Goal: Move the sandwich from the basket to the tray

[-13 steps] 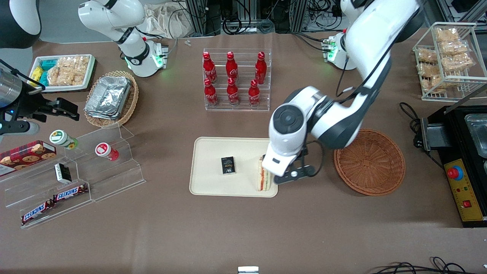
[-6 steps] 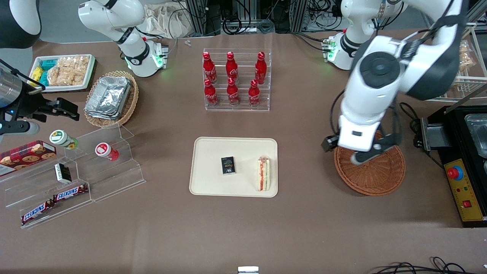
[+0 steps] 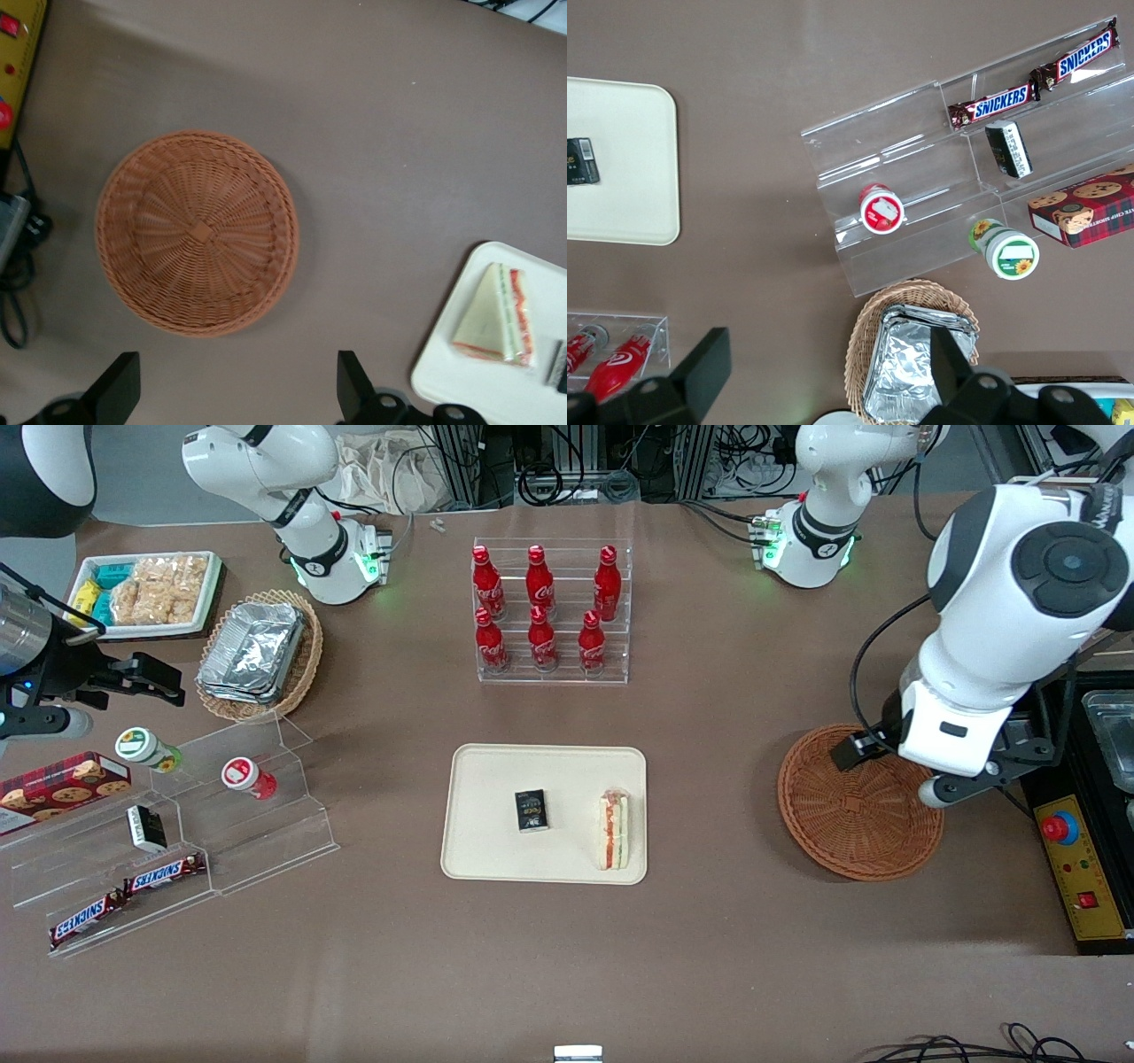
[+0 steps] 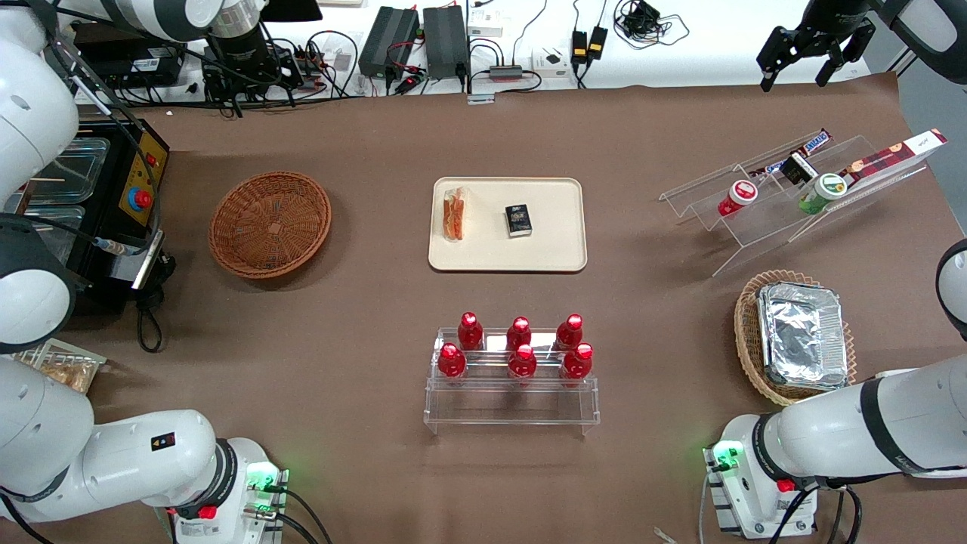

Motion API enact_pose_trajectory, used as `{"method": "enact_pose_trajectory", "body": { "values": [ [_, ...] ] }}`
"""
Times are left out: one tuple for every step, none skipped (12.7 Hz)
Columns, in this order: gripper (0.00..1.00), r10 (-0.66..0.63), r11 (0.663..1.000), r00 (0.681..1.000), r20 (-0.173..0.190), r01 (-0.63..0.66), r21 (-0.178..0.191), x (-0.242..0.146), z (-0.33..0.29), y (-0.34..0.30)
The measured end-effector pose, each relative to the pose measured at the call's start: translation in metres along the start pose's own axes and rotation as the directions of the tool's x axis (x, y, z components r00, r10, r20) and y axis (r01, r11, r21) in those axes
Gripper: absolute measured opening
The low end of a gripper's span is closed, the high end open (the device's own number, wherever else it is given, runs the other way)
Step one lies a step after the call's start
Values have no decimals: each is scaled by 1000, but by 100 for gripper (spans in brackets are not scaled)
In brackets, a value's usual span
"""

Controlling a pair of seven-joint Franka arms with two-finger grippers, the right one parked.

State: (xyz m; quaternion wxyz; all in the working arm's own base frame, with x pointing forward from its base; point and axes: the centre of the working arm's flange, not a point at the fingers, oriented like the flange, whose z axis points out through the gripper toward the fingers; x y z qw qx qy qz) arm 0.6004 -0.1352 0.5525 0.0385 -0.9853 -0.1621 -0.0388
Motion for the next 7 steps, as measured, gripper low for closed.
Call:
{"method": "enact_pose_trajectory", "body": {
  "values": [
    [100, 27, 1000, 1000, 4, -27, 0, 4, -4, -17],
    [100, 61, 998, 998, 4, -61, -2, 12, -8, -40],
    [100, 106, 994, 994, 5, -106, -16, 20, -12, -66],
    [100, 141, 989, 990, 7, -141, -40, 28, -15, -90],
    [100, 162, 985, 987, 8, -161, -68, 34, -17, -109],
    [100, 173, 981, 985, 8, -172, -88, 37, -18, -121],
    [100, 179, 980, 984, 7, -178, -93, 38, -19, -122]
  ]
}}
